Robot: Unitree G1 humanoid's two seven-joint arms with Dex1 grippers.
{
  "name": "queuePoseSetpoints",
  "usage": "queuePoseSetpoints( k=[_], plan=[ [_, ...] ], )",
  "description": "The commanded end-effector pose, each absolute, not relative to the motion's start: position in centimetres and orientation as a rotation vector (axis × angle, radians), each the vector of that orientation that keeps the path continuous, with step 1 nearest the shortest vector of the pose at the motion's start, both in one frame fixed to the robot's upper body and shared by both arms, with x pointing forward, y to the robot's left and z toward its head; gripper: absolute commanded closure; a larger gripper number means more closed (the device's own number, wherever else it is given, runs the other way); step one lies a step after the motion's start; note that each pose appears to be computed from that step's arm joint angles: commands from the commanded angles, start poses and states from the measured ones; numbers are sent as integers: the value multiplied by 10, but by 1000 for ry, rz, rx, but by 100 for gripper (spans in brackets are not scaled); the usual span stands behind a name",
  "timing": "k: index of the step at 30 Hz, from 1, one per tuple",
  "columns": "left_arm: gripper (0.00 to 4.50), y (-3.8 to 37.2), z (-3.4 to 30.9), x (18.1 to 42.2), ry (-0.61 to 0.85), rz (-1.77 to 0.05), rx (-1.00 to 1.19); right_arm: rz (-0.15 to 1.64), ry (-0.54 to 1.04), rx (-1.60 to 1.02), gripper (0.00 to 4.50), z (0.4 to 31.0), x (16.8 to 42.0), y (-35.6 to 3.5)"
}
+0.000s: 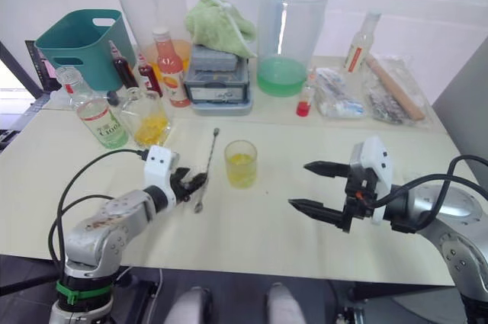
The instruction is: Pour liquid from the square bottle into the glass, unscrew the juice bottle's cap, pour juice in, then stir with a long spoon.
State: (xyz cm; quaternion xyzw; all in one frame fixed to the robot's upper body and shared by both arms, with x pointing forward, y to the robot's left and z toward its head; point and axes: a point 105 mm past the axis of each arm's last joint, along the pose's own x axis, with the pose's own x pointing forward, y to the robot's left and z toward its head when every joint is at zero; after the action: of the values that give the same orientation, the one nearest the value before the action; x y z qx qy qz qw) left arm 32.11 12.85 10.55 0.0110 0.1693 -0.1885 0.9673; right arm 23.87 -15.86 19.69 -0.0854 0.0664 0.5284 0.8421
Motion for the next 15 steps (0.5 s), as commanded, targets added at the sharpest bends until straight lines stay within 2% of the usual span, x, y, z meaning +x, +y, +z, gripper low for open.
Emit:
queuePoseSetpoints(
  k=[1, 8, 11, 15],
  plan=[
    [67, 127, 104, 316, 357, -335, 99, 1117, 101, -210, 0, 206, 237, -158],
    [67, 115, 91, 313, 425, -334, 160, 1097, 106, -226, 0, 205, 239, -161],
    [145, 113, 85, 311, 456, -313, 151, 1087, 100, -228, 0, 205, 240, -161],
    [276, 121, 83, 313, 473, -274, 139, 1087, 100, -227, 0, 204, 242, -161]
  ],
)
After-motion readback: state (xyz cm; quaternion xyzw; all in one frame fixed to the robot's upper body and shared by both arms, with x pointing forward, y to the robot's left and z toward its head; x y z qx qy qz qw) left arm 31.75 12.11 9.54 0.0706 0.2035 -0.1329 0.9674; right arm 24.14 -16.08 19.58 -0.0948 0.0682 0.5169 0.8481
